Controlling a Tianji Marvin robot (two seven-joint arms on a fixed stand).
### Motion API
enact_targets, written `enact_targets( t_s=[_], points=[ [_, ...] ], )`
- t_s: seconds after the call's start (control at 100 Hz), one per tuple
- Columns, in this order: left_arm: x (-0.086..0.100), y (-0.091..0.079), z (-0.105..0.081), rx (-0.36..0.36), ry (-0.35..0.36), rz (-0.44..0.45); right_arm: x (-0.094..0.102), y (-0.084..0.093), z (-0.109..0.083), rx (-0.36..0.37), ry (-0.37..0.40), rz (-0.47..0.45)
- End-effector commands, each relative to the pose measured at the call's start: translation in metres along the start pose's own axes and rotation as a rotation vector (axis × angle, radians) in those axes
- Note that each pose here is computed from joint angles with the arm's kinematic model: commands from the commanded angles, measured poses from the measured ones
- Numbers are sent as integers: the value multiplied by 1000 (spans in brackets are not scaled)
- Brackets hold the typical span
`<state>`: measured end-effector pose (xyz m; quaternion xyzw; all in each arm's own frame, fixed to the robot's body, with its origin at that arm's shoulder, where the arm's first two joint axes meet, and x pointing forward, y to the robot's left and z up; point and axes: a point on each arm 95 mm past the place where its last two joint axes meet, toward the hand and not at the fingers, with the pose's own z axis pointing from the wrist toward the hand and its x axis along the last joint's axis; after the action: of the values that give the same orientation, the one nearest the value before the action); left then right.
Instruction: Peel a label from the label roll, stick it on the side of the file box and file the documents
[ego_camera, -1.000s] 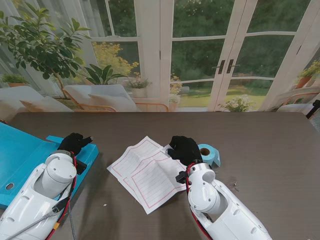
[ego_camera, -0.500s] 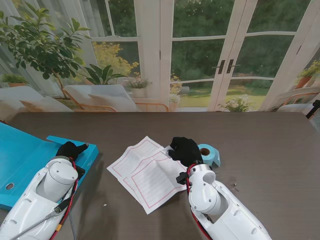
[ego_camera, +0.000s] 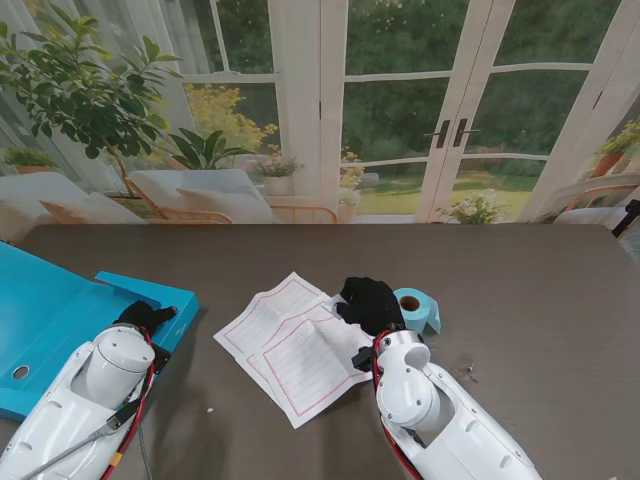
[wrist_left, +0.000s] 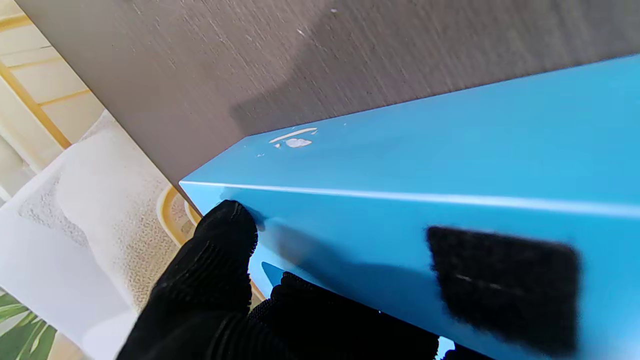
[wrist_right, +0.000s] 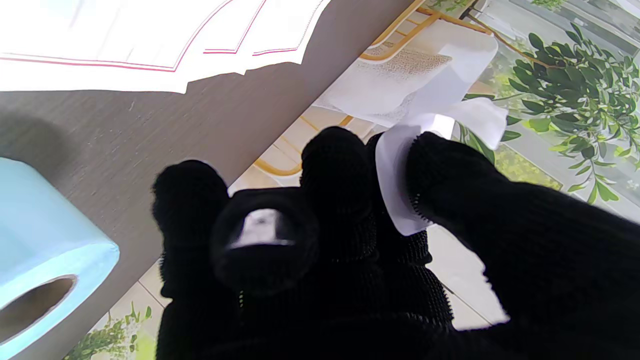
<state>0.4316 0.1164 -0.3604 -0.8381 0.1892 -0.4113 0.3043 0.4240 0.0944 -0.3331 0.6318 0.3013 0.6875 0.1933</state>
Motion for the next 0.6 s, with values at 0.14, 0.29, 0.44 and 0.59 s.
enact_targets(
  t_s=[0.14, 0.29, 0.44, 0.59],
  points=[
    [-2, 12, -1, -40, -17, -99, 2, -5, 0, 13, 3, 10],
    [4, 12, -7, -86, -5, -190, 3, -5, 2, 8, 4, 15],
    [11, 10, -14, -118, 12, -285, 7, -5, 5, 3, 12, 20],
    [14, 8, -19, -149, 25, -299, 9, -5, 8, -4, 16, 24]
  ],
)
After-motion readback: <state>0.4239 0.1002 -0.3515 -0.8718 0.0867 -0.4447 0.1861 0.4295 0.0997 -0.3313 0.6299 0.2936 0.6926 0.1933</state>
